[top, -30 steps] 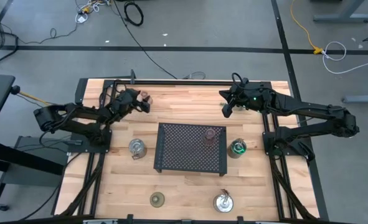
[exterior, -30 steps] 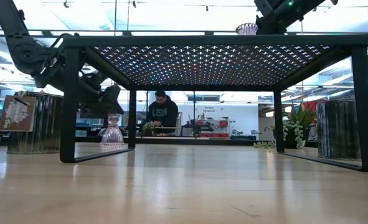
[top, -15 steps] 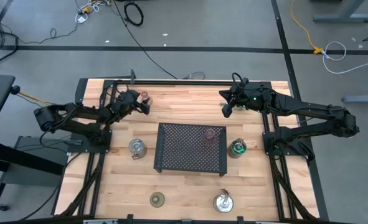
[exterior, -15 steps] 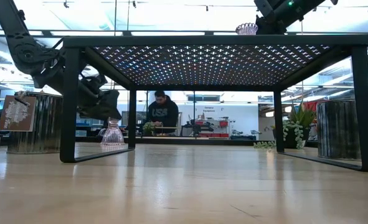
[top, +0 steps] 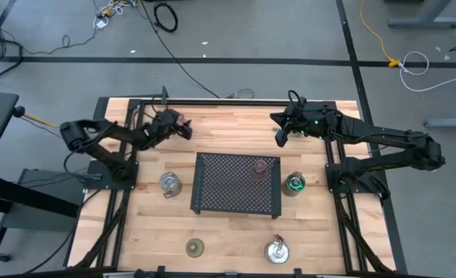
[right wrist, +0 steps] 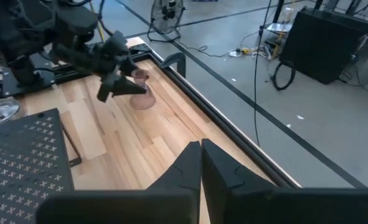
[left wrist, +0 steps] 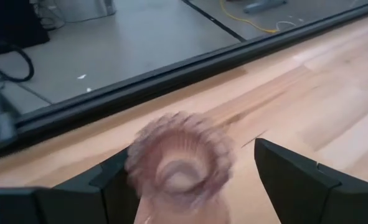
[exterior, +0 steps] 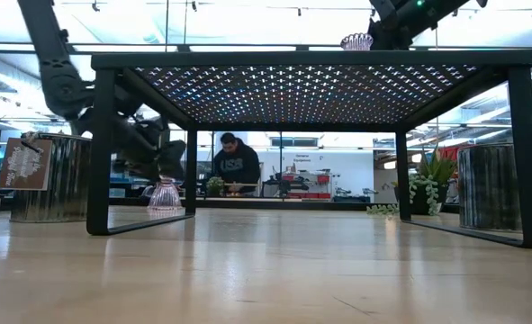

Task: Pick & Place candle stick holders
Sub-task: Put the pink candle holder on the shelf

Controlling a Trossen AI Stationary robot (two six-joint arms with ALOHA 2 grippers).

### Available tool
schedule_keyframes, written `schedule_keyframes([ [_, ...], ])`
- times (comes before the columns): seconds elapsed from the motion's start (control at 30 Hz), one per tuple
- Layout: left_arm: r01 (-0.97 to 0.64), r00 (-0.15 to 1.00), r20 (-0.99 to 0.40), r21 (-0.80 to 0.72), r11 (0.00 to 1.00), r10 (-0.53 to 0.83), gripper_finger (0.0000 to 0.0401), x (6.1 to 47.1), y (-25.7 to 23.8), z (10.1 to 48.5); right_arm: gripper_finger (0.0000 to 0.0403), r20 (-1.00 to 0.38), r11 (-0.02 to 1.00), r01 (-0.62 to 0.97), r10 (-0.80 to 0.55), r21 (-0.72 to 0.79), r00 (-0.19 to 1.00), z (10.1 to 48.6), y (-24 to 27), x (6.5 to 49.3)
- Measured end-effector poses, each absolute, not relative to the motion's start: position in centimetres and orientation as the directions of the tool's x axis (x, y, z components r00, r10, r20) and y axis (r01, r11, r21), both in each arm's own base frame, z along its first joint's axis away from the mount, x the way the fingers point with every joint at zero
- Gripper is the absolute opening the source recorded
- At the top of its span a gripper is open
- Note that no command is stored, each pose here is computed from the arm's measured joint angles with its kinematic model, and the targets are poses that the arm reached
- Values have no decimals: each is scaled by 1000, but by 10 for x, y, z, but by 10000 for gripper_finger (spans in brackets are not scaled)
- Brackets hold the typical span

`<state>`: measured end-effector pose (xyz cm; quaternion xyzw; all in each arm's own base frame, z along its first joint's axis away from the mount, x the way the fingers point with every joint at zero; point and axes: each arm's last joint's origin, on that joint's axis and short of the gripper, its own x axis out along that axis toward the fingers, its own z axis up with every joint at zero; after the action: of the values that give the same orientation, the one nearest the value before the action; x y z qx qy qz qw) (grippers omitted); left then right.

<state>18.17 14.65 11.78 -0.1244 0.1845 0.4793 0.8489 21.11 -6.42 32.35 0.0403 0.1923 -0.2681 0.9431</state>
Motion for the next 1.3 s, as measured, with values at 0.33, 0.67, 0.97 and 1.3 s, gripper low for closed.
schedule_keyframes([
  [0.33, -873, 390, -500, 67, 483, 774, 225, 196, 157, 96, 13, -383, 853, 521, -491, -28, 783, 324, -64, 211],
  [0.67, -872, 393, -465, 84, 482, 793, 129, 196, 158, 106, 13, -370, 855, 517, -494, -41, 787, 325, -65, 212],
  [0.97, -840, 462, -475, 38, 542, 749, 129, 197, 155, 108, 13, -369, 854, 519, -494, -37, 787, 325, -65, 212],
  [1.3, -799, 571, -378, -51, 599, 729, 129, 195, 147, 144, 13, -370, 852, 523, -493, -22, 788, 325, -65, 212],
])
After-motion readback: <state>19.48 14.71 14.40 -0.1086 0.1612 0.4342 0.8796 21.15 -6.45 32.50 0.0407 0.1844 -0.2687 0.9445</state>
